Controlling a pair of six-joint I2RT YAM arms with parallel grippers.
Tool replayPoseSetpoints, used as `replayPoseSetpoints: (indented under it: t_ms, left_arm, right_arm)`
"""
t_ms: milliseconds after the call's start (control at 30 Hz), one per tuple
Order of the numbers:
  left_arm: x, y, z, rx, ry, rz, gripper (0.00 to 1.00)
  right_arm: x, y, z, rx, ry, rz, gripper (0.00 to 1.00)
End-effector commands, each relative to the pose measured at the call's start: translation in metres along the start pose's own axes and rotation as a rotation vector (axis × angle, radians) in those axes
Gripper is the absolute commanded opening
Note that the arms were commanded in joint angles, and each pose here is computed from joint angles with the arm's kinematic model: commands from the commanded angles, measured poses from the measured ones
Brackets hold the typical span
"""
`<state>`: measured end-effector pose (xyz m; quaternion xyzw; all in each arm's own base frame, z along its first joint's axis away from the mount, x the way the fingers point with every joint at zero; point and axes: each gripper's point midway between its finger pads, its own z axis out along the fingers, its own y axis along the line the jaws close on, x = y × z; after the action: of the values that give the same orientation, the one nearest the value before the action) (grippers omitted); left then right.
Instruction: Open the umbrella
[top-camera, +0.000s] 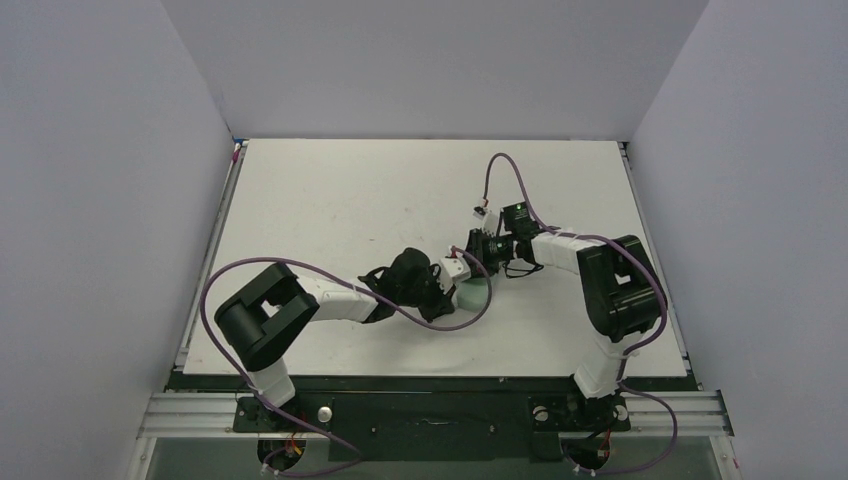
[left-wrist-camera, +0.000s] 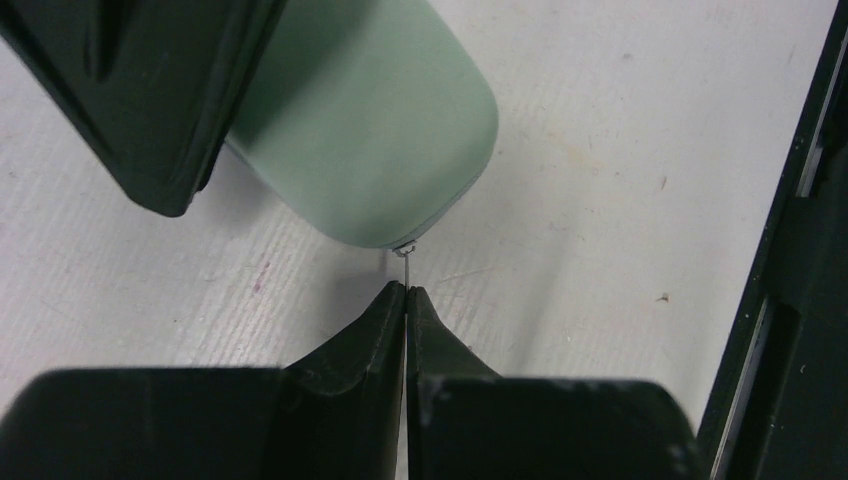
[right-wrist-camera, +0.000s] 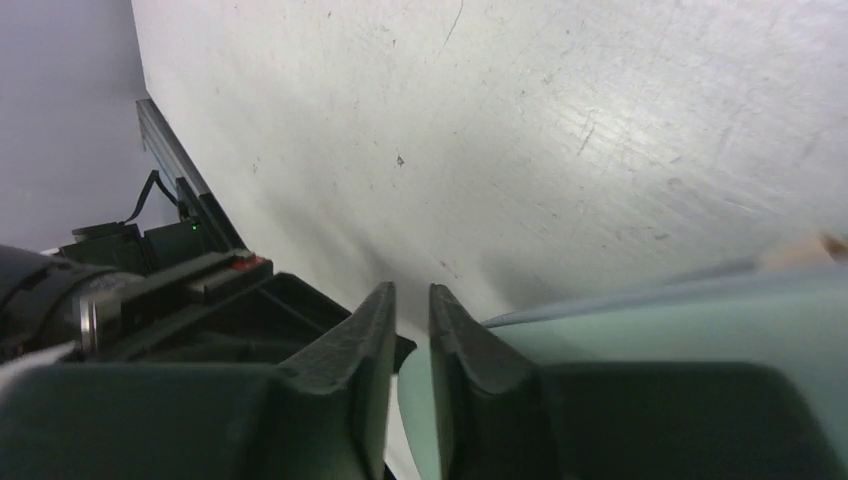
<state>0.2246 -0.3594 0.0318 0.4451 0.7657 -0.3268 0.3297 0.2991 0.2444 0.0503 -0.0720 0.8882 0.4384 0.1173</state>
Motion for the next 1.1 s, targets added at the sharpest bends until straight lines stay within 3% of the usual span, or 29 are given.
replayPoseSetpoints:
  t_ms: [0,167,400,533,700,1067]
  left_arm:
    - [-0.028,0.025,-0.009,-0.023,-0.084,-0.041,0.0]
    - [-0.03,0.061,-0.02,-0.07,-0.062,0.049,0.0]
    - [-0.037,0.064,-0.012,0.014,-0.058,0.079,0.0]
    - [-0.037,0.061,-0.01,0.031,-0.077,0.074,0.0]
    - [-0.039,0.063,-0.011,0.028,-0.101,0.056,0.0]
    - [-0.042,0.067,-0.009,0.017,-0.108,0.066,0.0]
  right_arm:
    - [-0.022,-0.013,-0.038,0.114,-0.055,-0.159,0.24]
    - [-0.036,0.008,-0.083,0.132,0.055,-0.462,0.43]
    - [-0.042,-0.007,-0.124,0.191,0.251,-0.887,0.6]
    - [-0.027,-0.006,-0.114,0.103,0.357,-0.89,0.62]
    - [0.004,-0.003,-0.087,-0.046,0.468,-0.736,0.7]
    - [0.025,0.006,-0.047,-0.15,0.52,-0.583,0.71]
